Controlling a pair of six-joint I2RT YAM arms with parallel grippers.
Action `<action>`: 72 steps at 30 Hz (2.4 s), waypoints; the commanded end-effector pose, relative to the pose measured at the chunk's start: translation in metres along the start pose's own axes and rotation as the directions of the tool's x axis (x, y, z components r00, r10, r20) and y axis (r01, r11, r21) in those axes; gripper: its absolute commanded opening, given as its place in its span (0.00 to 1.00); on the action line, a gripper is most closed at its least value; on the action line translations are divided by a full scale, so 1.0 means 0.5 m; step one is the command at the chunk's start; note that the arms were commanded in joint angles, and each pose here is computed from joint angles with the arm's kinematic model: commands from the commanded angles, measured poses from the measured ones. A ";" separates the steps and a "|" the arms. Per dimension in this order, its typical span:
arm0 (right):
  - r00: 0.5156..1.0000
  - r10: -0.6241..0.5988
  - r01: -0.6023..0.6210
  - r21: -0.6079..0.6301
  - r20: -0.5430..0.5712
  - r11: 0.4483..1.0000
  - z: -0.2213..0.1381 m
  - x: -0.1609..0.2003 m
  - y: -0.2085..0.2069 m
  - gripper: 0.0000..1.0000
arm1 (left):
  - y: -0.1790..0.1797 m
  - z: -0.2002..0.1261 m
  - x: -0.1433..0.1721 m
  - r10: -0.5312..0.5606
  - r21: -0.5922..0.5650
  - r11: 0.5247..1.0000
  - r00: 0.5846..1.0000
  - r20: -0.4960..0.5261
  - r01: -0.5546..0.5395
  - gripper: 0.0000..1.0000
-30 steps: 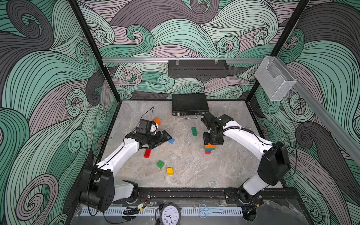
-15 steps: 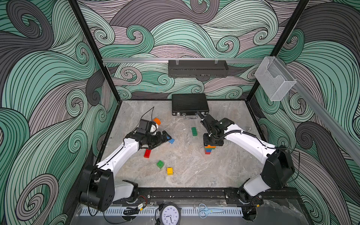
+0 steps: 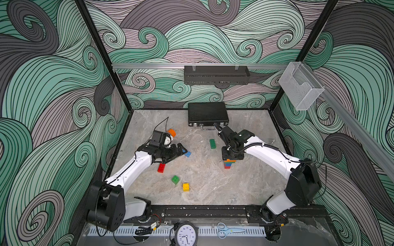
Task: Assemble an ice cream with lego
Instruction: Assemble the lego brick with the lego brick.
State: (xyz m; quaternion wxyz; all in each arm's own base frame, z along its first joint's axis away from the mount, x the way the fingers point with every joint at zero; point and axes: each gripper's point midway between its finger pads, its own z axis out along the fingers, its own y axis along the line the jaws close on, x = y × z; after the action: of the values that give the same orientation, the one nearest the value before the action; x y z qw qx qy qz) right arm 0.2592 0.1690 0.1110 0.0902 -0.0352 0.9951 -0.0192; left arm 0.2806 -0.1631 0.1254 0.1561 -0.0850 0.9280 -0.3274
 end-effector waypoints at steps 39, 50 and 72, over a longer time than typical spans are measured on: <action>0.987 0.023 -0.016 0.044 -0.156 0.999 0.033 0.081 -0.022 0.68 | -0.030 -0.049 -0.021 0.065 -0.013 0.998 0.996 0.065 -0.064 0.97; 0.990 0.024 -0.028 -0.025 -0.138 0.999 0.025 0.074 0.004 0.65 | -0.034 -0.057 -0.024 0.070 -0.019 0.997 0.995 0.074 -0.069 0.97; 0.989 -0.036 0.030 -0.045 -0.143 0.999 0.000 0.074 0.085 0.63 | -0.032 -0.063 -0.017 0.068 -0.020 0.998 0.995 0.079 -0.067 0.97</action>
State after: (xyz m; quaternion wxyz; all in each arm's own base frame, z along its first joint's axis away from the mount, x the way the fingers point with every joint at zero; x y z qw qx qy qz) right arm 0.2328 0.2032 0.1112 0.0524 -0.0561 0.9970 0.0000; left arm 0.2800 -0.1544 0.1497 0.1895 -0.0801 0.9277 -0.3115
